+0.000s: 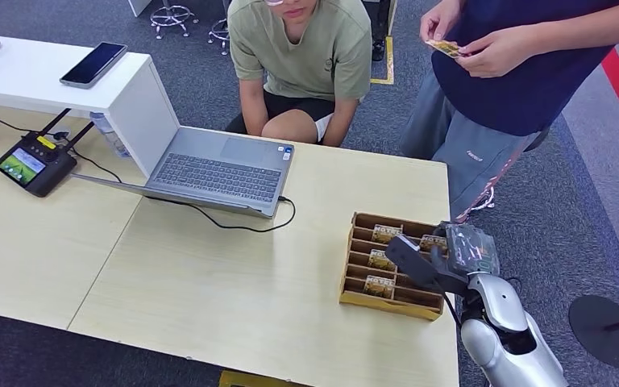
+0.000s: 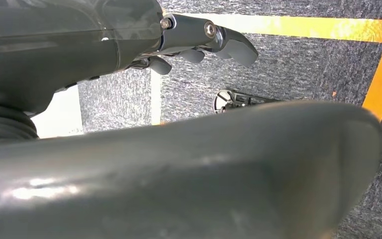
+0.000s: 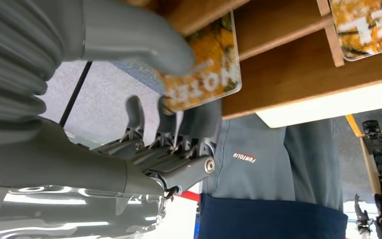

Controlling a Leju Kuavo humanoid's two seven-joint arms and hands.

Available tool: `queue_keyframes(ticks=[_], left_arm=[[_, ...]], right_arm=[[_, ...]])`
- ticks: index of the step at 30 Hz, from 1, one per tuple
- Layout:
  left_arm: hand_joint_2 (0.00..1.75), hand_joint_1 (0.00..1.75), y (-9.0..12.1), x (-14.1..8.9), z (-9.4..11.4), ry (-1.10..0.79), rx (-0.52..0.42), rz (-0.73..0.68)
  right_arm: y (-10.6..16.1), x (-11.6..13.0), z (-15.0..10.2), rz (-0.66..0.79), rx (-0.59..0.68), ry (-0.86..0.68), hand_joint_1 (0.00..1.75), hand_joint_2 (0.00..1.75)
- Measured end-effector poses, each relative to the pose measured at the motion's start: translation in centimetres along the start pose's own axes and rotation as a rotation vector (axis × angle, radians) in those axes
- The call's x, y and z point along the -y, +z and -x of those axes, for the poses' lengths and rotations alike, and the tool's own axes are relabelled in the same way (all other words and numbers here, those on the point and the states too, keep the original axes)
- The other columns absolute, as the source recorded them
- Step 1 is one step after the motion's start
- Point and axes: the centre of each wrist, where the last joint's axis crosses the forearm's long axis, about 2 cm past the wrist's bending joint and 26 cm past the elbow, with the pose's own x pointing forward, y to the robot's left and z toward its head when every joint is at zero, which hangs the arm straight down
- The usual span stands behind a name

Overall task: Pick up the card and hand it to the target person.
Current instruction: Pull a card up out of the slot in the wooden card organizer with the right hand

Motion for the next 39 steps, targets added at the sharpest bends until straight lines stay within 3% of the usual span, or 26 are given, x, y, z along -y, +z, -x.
queue_keyframes(ticks=[5, 14, 18, 33, 39], left_arm=[[0.0, 0.0, 0.0, 0.0, 0.0, 0.0, -0.001, 0.0], [0.0, 0.0, 0.0, 0.0, 0.0, -0.015, 0.006, 0.001], [1.75, 0.0, 0.0, -0.1, 0.0, -0.056, 0.021, 0.013], [1.75, 0.0, 0.0, -0.3, -0.1, 0.006, 0.01, -0.01], [1.75, 0.0, 0.0, 0.1, 0.0, 0.027, 0.004, -0.016]], right_arm=[[0.1, 0.1, 0.0, 0.005, 0.0, -0.003, 1.75, 1.75], [0.2, 0.2, 0.1, 0.017, -0.006, -0.009, 1.75, 1.75], [0.2, 0.2, 0.2, 0.02, -0.009, -0.01, 1.75, 1.75], [1.0, 2.5, -0.2, 0.122, -0.013, -0.031, 1.75, 1.75], [2.1, 5.0, 0.0, 0.304, -0.082, -0.069, 1.75, 1.75]])
